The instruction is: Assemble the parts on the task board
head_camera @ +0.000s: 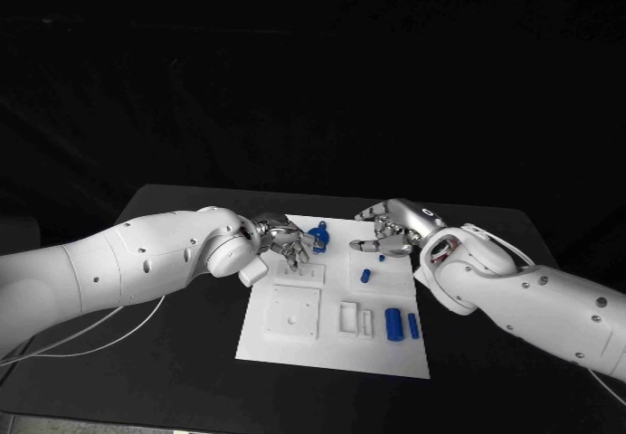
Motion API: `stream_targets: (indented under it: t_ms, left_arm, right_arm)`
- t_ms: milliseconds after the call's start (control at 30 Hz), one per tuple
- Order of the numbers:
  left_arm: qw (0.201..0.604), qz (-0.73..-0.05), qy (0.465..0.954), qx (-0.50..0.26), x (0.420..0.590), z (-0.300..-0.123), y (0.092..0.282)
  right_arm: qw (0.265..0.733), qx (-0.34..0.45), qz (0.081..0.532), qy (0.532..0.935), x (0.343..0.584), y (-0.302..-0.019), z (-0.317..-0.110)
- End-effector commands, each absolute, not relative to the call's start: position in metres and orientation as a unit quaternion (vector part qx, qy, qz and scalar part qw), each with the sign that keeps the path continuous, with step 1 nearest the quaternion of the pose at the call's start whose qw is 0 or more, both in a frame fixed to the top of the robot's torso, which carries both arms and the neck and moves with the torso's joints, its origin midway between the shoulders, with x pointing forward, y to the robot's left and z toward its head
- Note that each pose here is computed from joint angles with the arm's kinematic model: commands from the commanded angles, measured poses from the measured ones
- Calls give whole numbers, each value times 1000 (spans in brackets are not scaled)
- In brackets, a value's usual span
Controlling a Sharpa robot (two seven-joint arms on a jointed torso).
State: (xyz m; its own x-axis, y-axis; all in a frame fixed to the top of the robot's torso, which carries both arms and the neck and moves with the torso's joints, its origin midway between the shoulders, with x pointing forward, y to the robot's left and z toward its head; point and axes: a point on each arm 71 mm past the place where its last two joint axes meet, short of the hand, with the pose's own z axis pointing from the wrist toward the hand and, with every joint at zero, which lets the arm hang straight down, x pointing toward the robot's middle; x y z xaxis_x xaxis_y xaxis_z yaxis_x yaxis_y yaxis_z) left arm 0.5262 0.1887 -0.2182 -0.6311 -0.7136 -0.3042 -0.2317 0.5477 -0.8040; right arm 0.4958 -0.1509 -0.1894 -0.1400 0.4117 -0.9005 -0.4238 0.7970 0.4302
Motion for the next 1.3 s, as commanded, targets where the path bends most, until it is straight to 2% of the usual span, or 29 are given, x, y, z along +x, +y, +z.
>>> stream_targets:
  t_ms: [33,167,433,800,1300]
  left_arm:
    - [359,-343,825,-271,529,-217,194]
    - [376,-304,836,-258,530,-219,202]
    - [396,-231,854,-244,535,-222,203]
    - [416,-169,872,-196,537,-232,187]
    - [422,-128,883,-164,540,-244,176]
  right_arm:
    - [651,68,357,667,498,-169,-182]
    - [654,144,375,641,505,-204,-170]
    - [630,225,433,604,514,-237,-148]
    - [613,280,481,560,530,-244,-143]
    - [603,285,506,547,541,-237,-143]
